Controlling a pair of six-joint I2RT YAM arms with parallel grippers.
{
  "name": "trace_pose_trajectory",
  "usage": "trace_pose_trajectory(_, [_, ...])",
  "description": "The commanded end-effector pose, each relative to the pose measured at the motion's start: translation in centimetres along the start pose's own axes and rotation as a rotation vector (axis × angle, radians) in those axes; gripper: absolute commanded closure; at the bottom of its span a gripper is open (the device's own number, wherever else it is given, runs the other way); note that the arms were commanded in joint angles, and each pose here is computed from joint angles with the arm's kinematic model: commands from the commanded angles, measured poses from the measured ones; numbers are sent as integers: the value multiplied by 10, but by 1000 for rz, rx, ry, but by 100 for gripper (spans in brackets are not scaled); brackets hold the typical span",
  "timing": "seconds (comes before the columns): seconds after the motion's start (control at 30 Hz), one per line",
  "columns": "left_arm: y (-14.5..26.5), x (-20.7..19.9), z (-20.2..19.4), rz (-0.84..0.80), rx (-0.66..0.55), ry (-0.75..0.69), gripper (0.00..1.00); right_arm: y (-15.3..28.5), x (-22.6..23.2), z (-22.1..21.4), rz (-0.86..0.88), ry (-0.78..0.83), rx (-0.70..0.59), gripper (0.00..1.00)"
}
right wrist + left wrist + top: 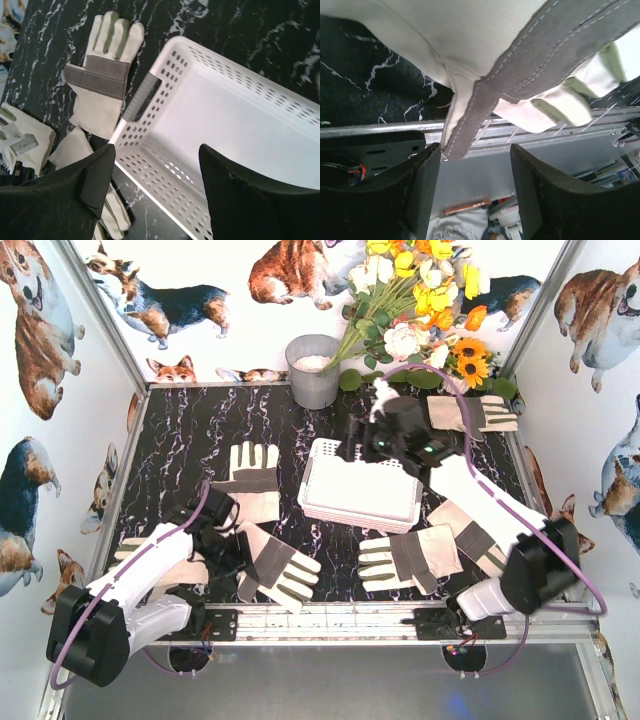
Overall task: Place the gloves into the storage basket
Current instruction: Pick up the glove from the center of the board.
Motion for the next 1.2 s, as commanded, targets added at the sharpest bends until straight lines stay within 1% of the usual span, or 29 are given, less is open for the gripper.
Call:
trace_pose_trajectory(0.0, [-8,1,-16,-2,87,67,48,32,-11,-4,-34,26,-31,30])
trace_pose_trajectory(0.2, [-20,-10,-8,17,98,24,51,54,-9,-21,-17,-26,-34,29])
trace_pose_trajectory(0.33, [-26,-3,-11,63,109,7,52,64,-7,-35,-11,-57,-30,28])
trace_pose_trajectory(0.4, [-27,-5,-14,50,118,4,57,67,-6,-42,-6,-63,-23,26])
trace_pose_trajectory(0.43, [-27,-8,-14,32,120,0,63,66,-6,-46,1,-66,-14,26])
trace_pose_trajectory(0.53, [-21,-28,-13,-57,126,-21,83,66,-2,-52,31,-72,8,26])
trace_pose_trajectory(0.57, [-17,-37,-12,-91,120,-34,87,67,1,-53,45,-80,11,25])
trace_pose_trajectory(0.63, [-3,-54,-10,-155,100,-69,93,65,8,-56,94,-104,27,25])
trace_pose_trajectory(0.77, [30,-89,-11,-307,79,-137,97,69,27,-64,200,-196,70,25])
trace_pose_trajectory(0.83, [50,-110,-14,-409,72,-169,99,71,34,-70,240,-247,97,25])
trace_pose_trajectory(0.9, [66,-127,-17,-506,76,-197,100,81,41,-69,268,-277,83,23])
trace_pose_trajectory(1.0, [91,-149,-20,-615,66,-248,100,86,45,-70,283,-327,92,20])
trace_pose_trajectory(1.07, [106,-159,-22,-665,43,-285,100,88,48,-70,286,-352,102,15])
trace_pose_trajectory(1.17, [127,-174,-23,-750,2,-313,100,89,50,-69,288,-398,120,12])
Point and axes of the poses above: each gripper's point midway between its finger pads, its own y axis back along the fingers, its own x axis along the line the jaws close on, z = x × y, the point moved 2 cm from there along y, back along the fingers, and after that the axes turned 12 degrees about y, right-handed, at the moved point
